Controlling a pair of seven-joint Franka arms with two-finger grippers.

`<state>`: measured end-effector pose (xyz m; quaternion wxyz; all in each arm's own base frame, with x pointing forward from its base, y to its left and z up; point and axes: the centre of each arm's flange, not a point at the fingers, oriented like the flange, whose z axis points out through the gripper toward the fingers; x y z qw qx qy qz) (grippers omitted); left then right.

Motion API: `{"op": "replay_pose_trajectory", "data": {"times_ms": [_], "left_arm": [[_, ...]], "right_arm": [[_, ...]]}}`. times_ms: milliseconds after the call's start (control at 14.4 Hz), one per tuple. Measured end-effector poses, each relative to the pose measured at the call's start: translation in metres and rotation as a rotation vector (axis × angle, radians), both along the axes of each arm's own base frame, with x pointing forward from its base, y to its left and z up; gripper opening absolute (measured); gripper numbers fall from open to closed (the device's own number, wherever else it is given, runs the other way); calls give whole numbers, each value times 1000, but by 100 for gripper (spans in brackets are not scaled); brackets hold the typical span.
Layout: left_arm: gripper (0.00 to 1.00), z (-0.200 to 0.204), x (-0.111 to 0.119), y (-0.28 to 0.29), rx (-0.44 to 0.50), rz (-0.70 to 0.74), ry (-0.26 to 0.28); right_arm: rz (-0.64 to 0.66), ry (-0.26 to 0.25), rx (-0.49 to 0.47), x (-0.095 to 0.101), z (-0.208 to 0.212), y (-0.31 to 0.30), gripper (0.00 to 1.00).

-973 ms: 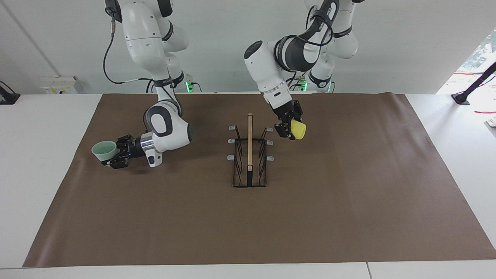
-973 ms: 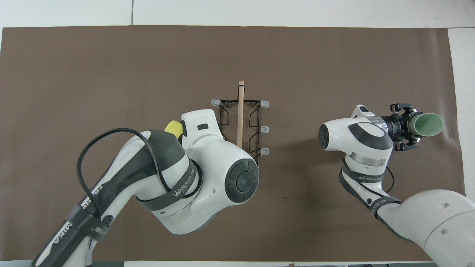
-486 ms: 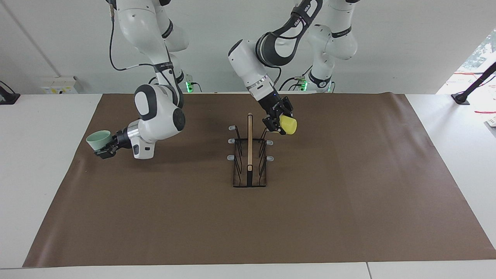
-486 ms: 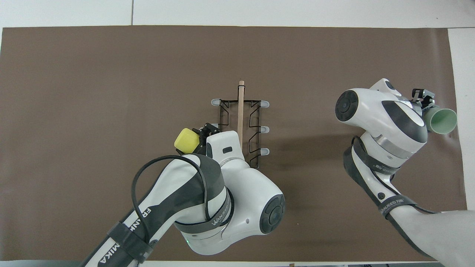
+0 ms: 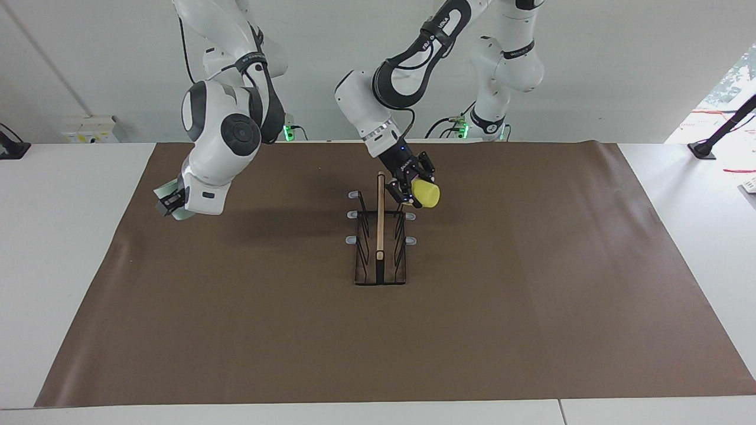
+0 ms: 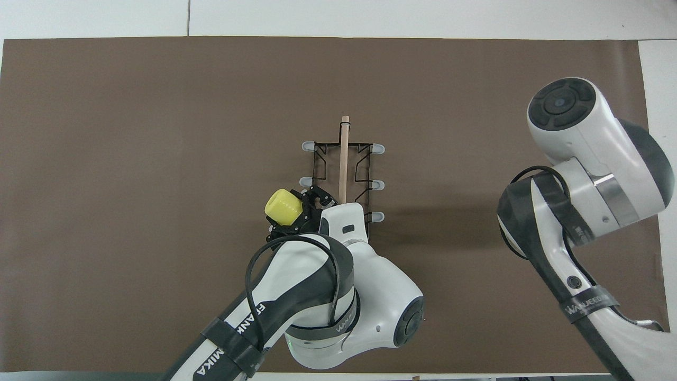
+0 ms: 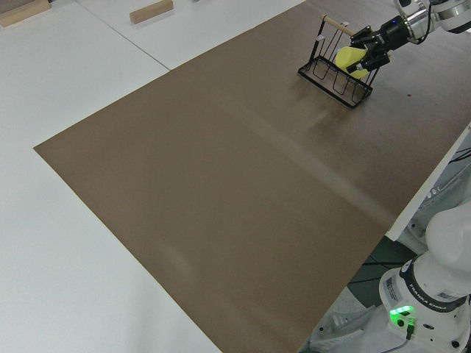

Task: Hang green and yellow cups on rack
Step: 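Hang the yellow cup on the rack peg with the left gripper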

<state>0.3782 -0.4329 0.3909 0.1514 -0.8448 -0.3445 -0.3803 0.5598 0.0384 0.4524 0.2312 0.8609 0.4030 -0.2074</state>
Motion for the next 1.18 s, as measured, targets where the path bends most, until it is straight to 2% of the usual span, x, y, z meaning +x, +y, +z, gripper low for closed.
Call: {"op": "replay_pose_trajectory", "data": {"times_ms": [208,417,625,834,903,973,1112,1181], "left_arm": [[69,2,-7,-8,-18,-3,-15],[71,2,-19,-17,-30,-16,-12],[99,8,-22,-21,-62,-1,4],[100,27,-15,-21,-95,9,1],[100,36,-10,-16,-97,5,18],[100,45,-5,-9,-99,-5,59],[100,68,13,18,-101,-41,189],[100,77,25,35,-96,-71,257]], "right_arm": [[-121,-5,197,1,4,-2,68],[-286,-16,391,3,0,-29,68],[-317,-49,458,9,16,-39,68],[-365,-67,627,8,38,-29,68],[-386,-72,669,6,46,-26,68],[-404,-82,691,4,54,-24,68],[-431,-100,749,0,67,-19,68],[-452,-100,812,-1,73,-14,68]]}}
